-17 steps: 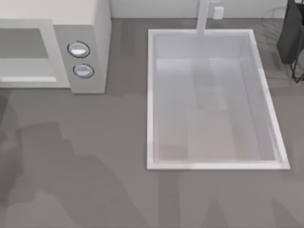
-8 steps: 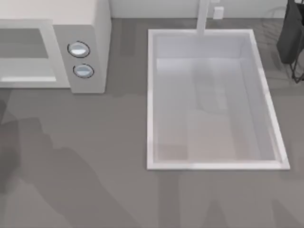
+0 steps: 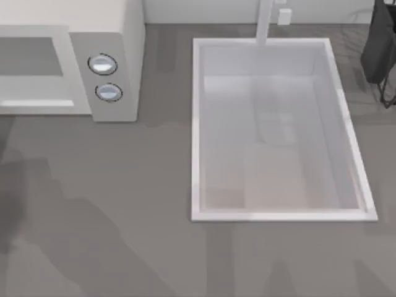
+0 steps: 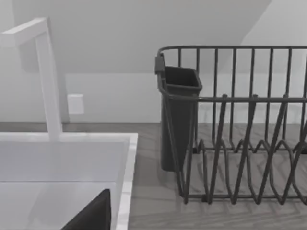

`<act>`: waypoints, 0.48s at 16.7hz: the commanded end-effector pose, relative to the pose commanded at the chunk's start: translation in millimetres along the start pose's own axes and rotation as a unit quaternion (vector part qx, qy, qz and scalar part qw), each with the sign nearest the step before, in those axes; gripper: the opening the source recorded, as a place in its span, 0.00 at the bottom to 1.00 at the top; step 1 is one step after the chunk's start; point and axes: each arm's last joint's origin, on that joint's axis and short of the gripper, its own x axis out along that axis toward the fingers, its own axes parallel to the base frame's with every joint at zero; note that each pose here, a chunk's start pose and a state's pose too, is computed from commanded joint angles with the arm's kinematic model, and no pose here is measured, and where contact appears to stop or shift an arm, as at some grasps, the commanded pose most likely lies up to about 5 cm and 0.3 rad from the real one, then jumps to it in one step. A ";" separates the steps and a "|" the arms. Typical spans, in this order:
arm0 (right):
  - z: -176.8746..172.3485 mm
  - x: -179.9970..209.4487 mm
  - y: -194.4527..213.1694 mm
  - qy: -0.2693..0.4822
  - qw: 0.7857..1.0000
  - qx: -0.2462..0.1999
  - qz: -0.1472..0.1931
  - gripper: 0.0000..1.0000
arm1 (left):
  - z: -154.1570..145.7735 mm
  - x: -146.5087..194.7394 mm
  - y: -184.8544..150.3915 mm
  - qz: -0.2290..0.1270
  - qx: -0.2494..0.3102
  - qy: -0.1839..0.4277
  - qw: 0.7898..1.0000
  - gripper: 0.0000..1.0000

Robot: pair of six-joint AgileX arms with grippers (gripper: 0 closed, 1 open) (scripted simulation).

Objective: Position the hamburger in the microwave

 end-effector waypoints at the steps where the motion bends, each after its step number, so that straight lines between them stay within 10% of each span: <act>1: 0.0 0.0 0.0 0.000 1.000 0.000 0.000 1.00 | 0.0 0.0 0.0 0.000 0.000 0.000 1.000 1.00; 8: 0.0 0.0 0.0 0.000 1.000 0.000 0.000 1.00 | 0.0 0.0 0.0 0.000 0.000 0.000 1.000 0.55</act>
